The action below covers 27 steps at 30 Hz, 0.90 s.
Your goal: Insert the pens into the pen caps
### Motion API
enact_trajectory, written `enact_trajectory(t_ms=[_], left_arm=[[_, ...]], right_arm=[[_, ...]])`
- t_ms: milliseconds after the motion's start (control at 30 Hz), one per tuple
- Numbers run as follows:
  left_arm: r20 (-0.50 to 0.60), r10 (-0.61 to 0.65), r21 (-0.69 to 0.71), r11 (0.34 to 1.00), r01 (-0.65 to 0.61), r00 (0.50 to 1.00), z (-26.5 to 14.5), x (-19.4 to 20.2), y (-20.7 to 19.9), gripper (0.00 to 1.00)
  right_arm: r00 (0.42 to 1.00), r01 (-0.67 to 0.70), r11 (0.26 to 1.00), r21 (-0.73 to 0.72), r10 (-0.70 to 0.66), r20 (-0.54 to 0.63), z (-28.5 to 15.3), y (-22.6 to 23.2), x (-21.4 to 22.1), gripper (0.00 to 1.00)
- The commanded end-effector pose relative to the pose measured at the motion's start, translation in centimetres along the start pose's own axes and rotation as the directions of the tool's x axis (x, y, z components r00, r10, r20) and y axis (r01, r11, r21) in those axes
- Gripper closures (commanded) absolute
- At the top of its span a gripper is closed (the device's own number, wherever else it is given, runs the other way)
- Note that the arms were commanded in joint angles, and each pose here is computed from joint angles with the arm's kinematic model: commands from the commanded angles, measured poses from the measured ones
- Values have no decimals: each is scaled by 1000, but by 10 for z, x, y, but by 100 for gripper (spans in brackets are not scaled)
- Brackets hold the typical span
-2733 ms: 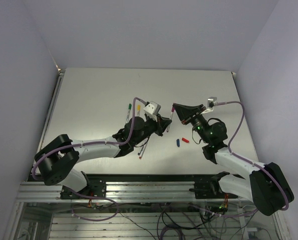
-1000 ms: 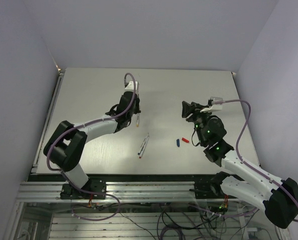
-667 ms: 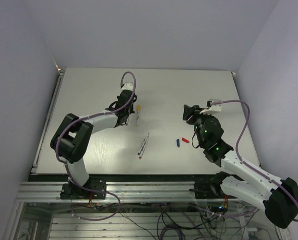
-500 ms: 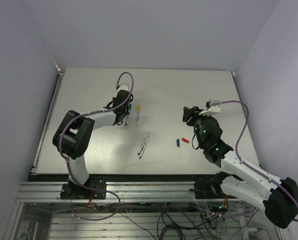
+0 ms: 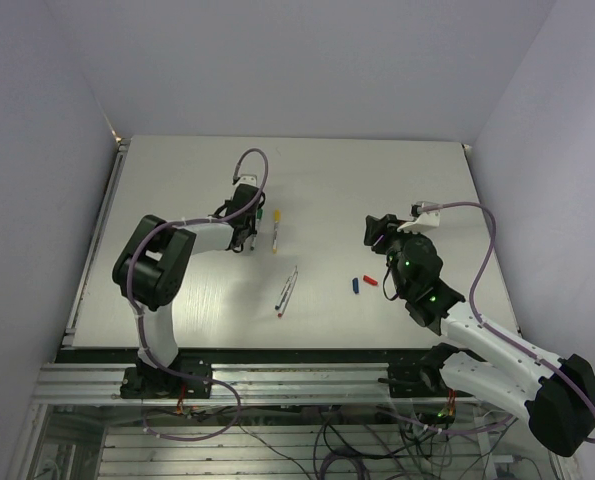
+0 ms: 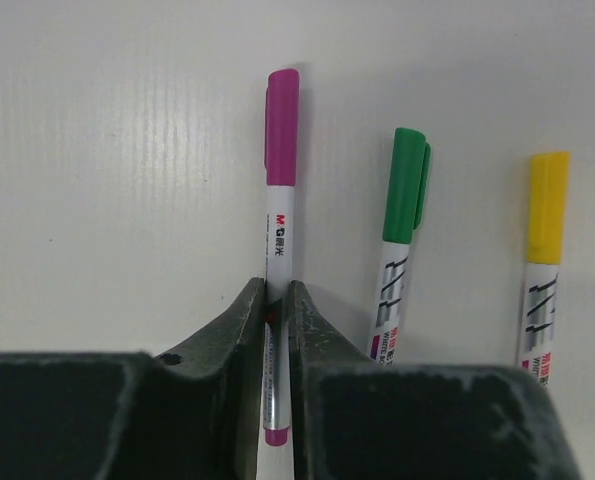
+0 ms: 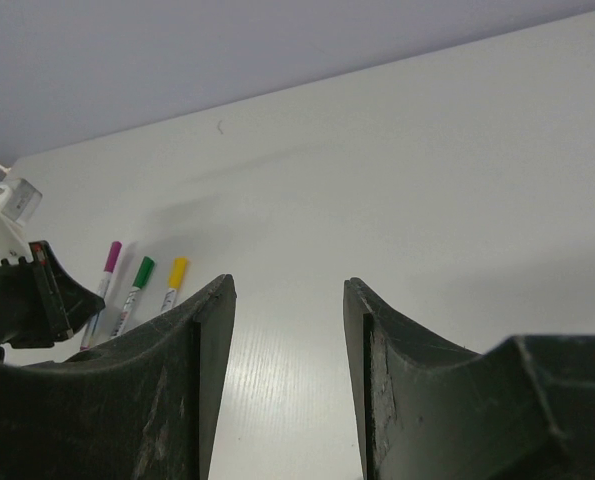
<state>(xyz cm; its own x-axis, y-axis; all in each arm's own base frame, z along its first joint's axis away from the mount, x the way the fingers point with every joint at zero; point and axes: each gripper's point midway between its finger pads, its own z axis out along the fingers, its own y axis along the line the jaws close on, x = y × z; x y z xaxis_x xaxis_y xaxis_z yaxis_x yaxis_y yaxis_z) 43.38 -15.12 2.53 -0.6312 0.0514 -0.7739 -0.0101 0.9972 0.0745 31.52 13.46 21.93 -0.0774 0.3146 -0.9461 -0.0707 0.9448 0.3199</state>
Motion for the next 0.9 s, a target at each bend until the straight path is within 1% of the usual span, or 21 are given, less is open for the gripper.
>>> enact_trajectory(t_ms=[0, 167, 267, 433, 667, 767, 867], left_arm=[[-14, -3, 16, 1000, 3, 1000, 8, -1, -4, 78], [-11, -17, 10, 1000, 17, 1000, 8, -1, -4, 66], [-3, -23, -2, 1000, 23, 1000, 5, -5, -1, 61], [43, -36, 8, 999, 36, 998, -7, -24, 0, 60], [131, -79, 46, 996, 74, 988, -37, -59, 2, 59], [141, -95, 75, 994, 85, 985, -51, -65, 2, 59], [136, -101, 119, 989, 85, 986, -62, -61, -2, 59]], right_arm=[[1000, -1, 1000, 12, 1, -5, -1, -3, 4, 53], [1000, 0, 1000, 12, 0, -9, -1, -4, 6, 53], [1000, -2, 1000, 6, 2, -8, -1, -3, 5, 53], [1000, -2, 1000, 2, 2, -8, -1, -2, 5, 53], [1000, -1, 1000, 6, 1, -8, 0, -2, 5, 53], [1000, 0, 1000, 17, 0, -12, 0, -5, 6, 53], [1000, -1, 999, 44, 2, -28, 0, -9, 11, 53]])
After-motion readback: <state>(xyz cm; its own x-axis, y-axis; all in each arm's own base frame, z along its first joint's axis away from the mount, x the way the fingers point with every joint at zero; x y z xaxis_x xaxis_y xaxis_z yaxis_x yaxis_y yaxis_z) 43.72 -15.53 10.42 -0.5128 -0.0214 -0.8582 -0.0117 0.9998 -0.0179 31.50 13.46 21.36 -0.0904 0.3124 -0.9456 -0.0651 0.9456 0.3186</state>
